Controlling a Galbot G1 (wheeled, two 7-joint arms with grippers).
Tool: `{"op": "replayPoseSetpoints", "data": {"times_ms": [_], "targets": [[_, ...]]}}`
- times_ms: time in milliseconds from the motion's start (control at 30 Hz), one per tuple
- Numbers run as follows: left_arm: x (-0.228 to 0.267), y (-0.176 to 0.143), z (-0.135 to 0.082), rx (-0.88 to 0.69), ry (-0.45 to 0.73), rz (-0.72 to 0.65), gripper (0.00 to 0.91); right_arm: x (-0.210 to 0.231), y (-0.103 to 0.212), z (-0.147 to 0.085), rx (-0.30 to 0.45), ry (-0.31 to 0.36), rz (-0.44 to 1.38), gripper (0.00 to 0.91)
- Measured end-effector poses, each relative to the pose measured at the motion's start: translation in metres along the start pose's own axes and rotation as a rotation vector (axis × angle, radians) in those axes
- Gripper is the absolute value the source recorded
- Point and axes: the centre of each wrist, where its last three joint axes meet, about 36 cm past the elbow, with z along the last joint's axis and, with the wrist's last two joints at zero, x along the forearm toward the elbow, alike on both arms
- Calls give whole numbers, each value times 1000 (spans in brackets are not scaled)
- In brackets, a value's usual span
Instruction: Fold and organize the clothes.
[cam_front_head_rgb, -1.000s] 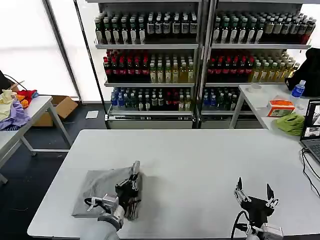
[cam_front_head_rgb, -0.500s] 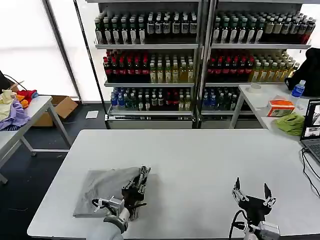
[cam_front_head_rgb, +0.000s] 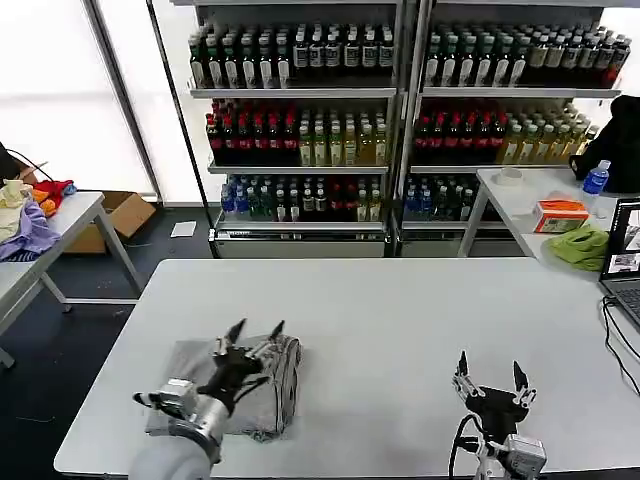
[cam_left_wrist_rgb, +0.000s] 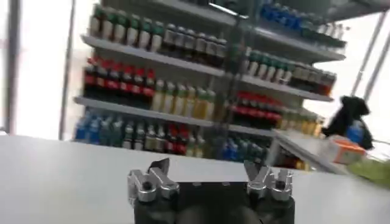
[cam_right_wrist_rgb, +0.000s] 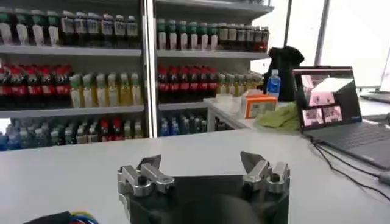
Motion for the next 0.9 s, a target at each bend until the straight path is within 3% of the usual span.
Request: {"op": "replayPoseSetpoints", "data": {"times_ms": [300,900], "targets": [[15,61,24,-100,50,-211,907,-17,-1,-1,6,1,-22,907],[30,104,74,-140,196,-327,907,-28,0,3,-1,6,-30,907]]}}
